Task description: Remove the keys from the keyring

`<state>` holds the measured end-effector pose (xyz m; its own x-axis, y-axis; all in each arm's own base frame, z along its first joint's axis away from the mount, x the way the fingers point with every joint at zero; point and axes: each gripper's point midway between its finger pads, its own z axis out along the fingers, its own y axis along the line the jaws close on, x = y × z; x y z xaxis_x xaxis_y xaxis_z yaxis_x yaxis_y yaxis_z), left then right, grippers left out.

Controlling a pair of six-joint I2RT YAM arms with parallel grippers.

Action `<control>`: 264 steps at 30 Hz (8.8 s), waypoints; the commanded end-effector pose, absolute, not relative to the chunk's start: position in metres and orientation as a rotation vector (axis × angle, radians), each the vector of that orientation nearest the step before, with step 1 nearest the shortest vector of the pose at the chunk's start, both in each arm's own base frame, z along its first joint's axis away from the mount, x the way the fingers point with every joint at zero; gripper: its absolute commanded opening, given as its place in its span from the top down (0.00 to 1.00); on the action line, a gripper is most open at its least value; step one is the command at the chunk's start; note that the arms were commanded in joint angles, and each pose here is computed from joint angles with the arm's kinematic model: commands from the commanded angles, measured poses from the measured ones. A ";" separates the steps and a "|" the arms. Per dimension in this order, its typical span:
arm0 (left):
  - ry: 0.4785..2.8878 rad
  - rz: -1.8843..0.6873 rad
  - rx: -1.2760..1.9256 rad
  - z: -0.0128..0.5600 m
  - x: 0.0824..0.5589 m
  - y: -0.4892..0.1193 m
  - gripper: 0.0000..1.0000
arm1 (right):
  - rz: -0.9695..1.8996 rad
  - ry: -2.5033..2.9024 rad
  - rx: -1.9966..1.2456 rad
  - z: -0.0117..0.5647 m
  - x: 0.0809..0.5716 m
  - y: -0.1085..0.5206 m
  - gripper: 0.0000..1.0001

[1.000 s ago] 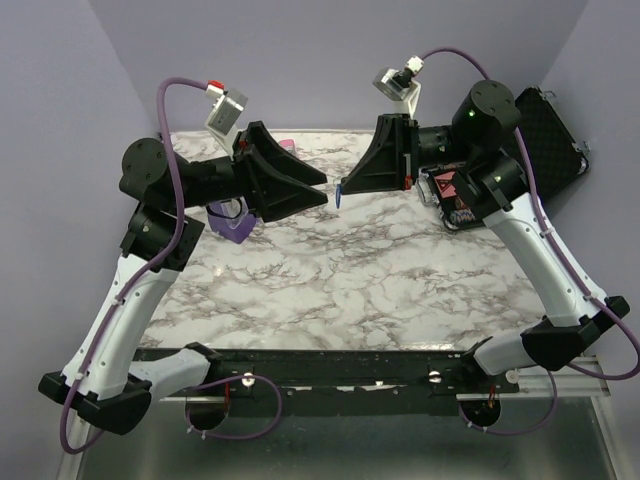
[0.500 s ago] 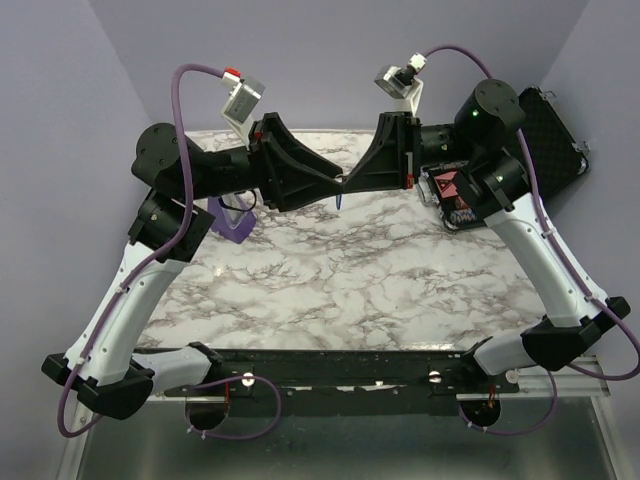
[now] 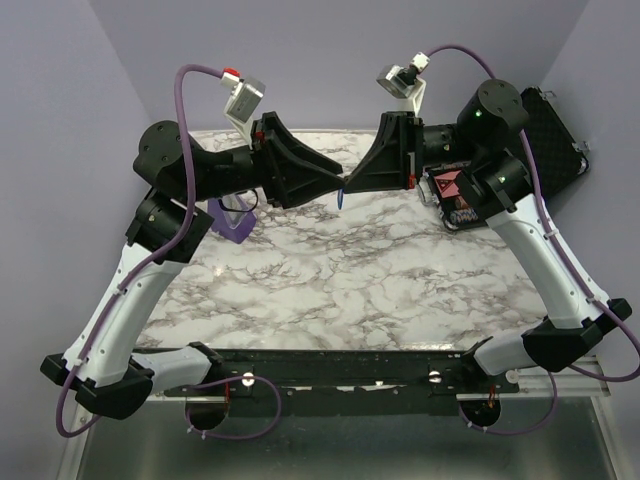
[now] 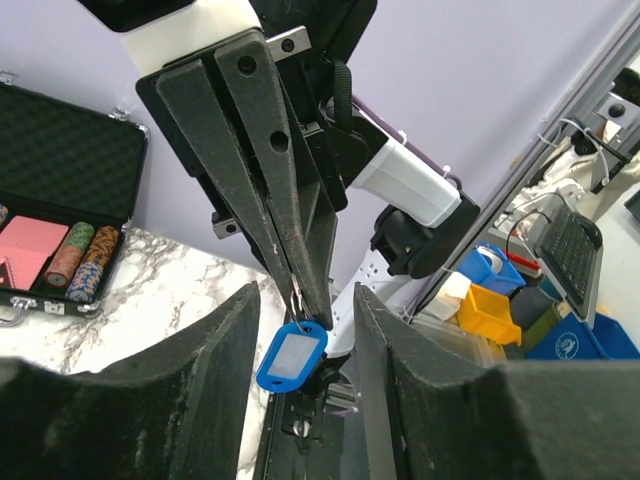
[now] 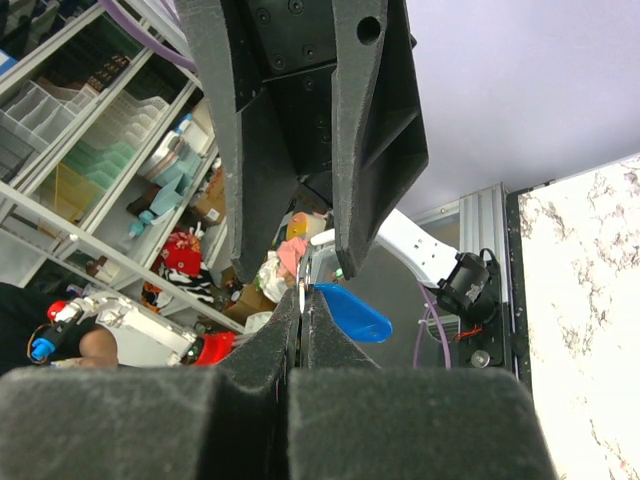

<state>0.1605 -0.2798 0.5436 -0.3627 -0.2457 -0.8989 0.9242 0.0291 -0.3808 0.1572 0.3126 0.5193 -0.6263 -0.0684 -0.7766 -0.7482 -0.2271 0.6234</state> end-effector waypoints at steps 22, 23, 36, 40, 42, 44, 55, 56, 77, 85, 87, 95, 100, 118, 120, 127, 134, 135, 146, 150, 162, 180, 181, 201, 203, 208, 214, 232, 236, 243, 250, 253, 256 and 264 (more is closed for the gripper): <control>1.316 -1.511 0.790 0.548 0.154 -0.278 0.90 | 1.895 1.509 -0.996 0.532 0.150 0.309 0.99; 1.318 -1.512 0.799 0.548 0.153 -0.279 0.93 | 1.898 1.513 -0.997 0.531 0.150 0.310 0.99; 1.536 -1.331 0.974 0.507 0.153 -0.280 1.00 | 1.882 1.579 -1.000 0.519 0.154 0.312 0.99; 1.561 -1.303 1.001 0.498 0.153 -0.278 1.00 | 1.858 1.634 -1.006 0.508 0.157 0.312 0.99; 1.568 -1.296 1.015 0.495 0.152 -0.278 1.00 | 1.845 1.664 -1.004 0.502 0.158 0.312 0.99; 1.579 -1.300 1.038 0.490 0.150 -0.278 1.00 | 1.829 1.687 -1.002 0.497 0.158 0.311 0.99; 1.606 -1.370 1.172 0.465 0.133 -0.289 1.00 | 1.827 1.760 -1.008 0.480 0.152 0.314 0.99; 1.607 -1.373 1.182 0.463 0.132 -0.290 1.00 | 1.825 1.771 -1.008 0.477 0.153 0.315 0.99; 1.649 -1.498 1.334 0.442 0.119 -0.313 1.00 | 1.820 1.902 -1.084 0.451 0.138 0.326 0.99; 1.679 -1.504 1.345 0.436 0.118 -0.316 1.00 | 1.803 1.924 -1.080 0.444 0.136 0.327 0.99; 1.705 -1.439 1.300 0.437 0.127 -0.316 1.00 | 1.790 1.924 -1.072 0.444 0.137 0.327 0.99; 1.767 -1.119 1.020 0.463 0.173 -0.296 0.76 | 1.703 1.909 -1.009 0.446 0.143 0.324 0.99; 1.674 -1.115 0.957 0.491 0.168 -0.282 0.41 | 1.708 1.833 -0.945 0.460 0.148 0.326 0.99; 1.199 -1.536 0.816 0.569 0.122 -0.228 0.28 | 1.910 1.463 -0.944 0.544 0.139 0.334 0.99; 1.160 -1.584 0.816 0.575 0.119 -0.228 0.31 | 1.933 1.444 -0.947 0.549 0.138 0.334 0.99; 1.108 -1.664 0.787 0.584 0.121 -0.230 0.36 | 1.940 1.414 -0.950 0.553 0.139 0.335 0.99; 1.139 -1.665 0.756 0.581 0.131 -0.233 0.42 | 1.942 1.393 -0.944 0.557 0.139 0.335 0.99; 1.146 -1.665 0.751 0.580 0.133 -0.233 0.43 | 1.941 1.391 -0.940 0.558 0.139 0.335 0.99; 1.164 -1.673 0.743 0.581 0.142 -0.240 0.48 | 1.945 1.397 -0.923 0.556 0.145 0.338 0.99; 1.164 -1.675 0.752 0.582 0.142 -0.244 0.53 | 1.941 1.398 -0.914 0.555 0.147 0.340 0.99; 1.206 -1.649 0.778 0.578 0.144 -0.251 0.71 | 1.942 1.403 -0.911 0.551 0.151 0.343 0.99; 1.338 -1.535 0.817 0.559 0.151 -0.257 1.00 | 1.901 1.520 -0.936 0.528 0.156 0.347 0.99; 1.359 -1.523 0.820 0.554 0.152 -0.257 1.00 | 1.898 1.534 -0.937 0.526 0.156 0.347 0.99; 1.613 -1.493 1.115 0.462 0.132 -0.278 1.00 | 1.827 1.767 -0.963 0.474 0.147 0.336 0.99; 1.614 -1.522 1.144 0.457 0.130 -0.282 1.00 | 1.827 1.775 -0.961 0.473 0.145 0.334 0.99; 1.617 -1.570 1.186 0.451 0.128 -0.287 1.00 | 1.833 1.794 -0.965 0.468 0.140 0.331 0.99; 1.605 -1.619 1.226 0.449 0.122 -0.288 1.00 | 1.837 1.804 -0.967 0.466 0.135 0.328 0.99; 1.659 -1.406 1.099 0.456 0.138 -0.280 0.69 | 1.776 1.809 -0.917 0.465 0.137 0.329 0.99; 1.627 -1.330 1.045 0.467 0.143 -0.271 0.36 | 1.756 1.776 -0.893 0.472 0.139 0.328 0.99; 1.527 -1.268 0.888 0.502 0.153 -0.249 0.05 | 1.760 1.734 -0.881 0.483 0.140 0.328 0.99; 1.390 -1.358 0.664 0.535 0.156 -0.225 0.06 | 1.787 1.629 -0.832 0.504 0.145 0.331 0.99; 1.337 -1.457 0.616 0.543 0.150 -0.222 0.07 | 1.815 1.561 -0.815 0.515 0.145 0.332 0.99; 1.263 -1.553 0.639 0.555 0.139 -0.222 0.10 | 1.852 1.496 -0.814 0.525 0.144 0.333 0.99; 1.244 -1.622 0.642 0.561 0.139 -0.225 0.12 | 1.876 1.412 -0.830 0.541 0.144 0.335 0.99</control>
